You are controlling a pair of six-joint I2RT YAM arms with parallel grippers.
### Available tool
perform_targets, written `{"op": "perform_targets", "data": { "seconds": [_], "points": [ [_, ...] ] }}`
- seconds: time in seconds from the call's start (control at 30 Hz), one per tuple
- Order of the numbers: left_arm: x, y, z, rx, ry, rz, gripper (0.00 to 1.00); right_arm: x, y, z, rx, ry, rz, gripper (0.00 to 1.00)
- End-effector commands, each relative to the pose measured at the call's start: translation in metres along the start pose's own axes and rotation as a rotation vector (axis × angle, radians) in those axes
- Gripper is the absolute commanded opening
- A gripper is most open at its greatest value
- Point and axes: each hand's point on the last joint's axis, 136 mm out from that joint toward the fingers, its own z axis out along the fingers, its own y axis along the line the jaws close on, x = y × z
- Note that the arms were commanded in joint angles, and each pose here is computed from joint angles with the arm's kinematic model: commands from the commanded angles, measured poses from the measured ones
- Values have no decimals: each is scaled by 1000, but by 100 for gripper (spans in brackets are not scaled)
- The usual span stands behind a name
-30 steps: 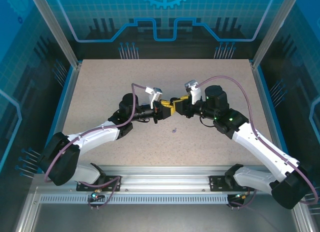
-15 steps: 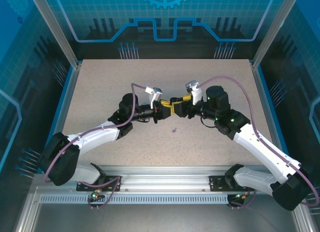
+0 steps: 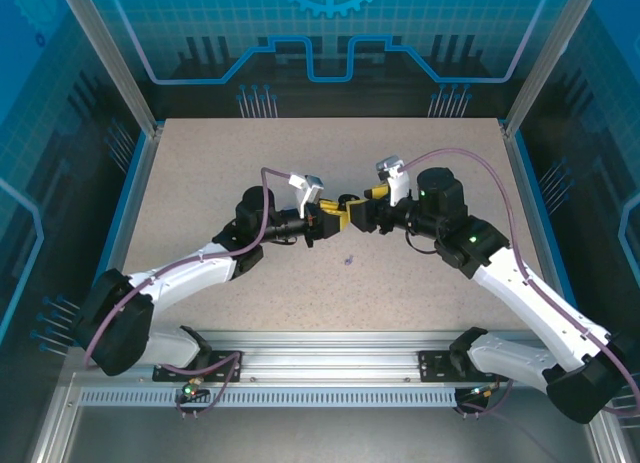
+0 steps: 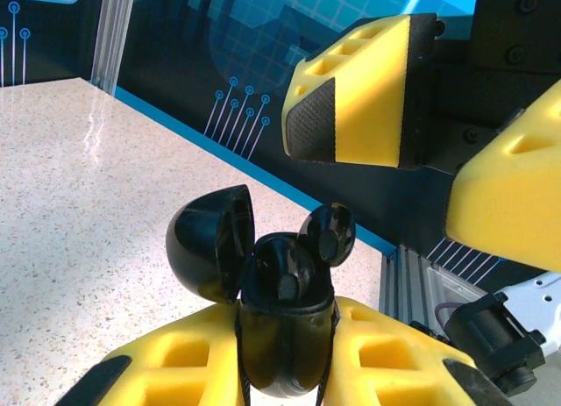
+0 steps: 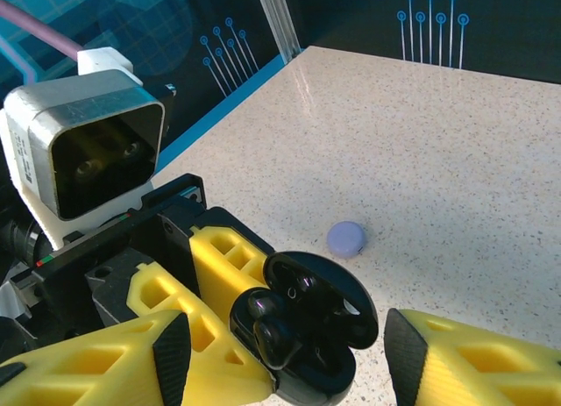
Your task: Insert the wireless bluetooth earbuds into the charging case
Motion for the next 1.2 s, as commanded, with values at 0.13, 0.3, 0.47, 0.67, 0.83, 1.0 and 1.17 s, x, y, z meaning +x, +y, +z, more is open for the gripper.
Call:
{"op": "perform_targets", "data": {
  "seconds": [0.13,0.3,0.47,0.67,0.83,1.0,1.17],
  "points": [
    [-15,-11,-4,9,-35,61,0,-1,0,3,42,32,-3,63],
    [-15,-12,-6,7,-33,69,0,4,-5,8,72,61,-4,64],
    [-17,-11,-8,-5,-43,77,0,6,-11,8,110,70,-8,64],
    [-18,-10,-9,-24,-47,81,0,6,-12,5,121,70,-14,64],
    [-19,-8,-11,-42,-54,84,0,8,-15,3,139,76,-21,64],
    [-21,-7,-13,-53,-62,91,0,10,-18,1,155,83,-26,65],
    [-21,-7,-14,-56,-63,93,0,11,-21,0,174,89,-31,65]
  ]
}}
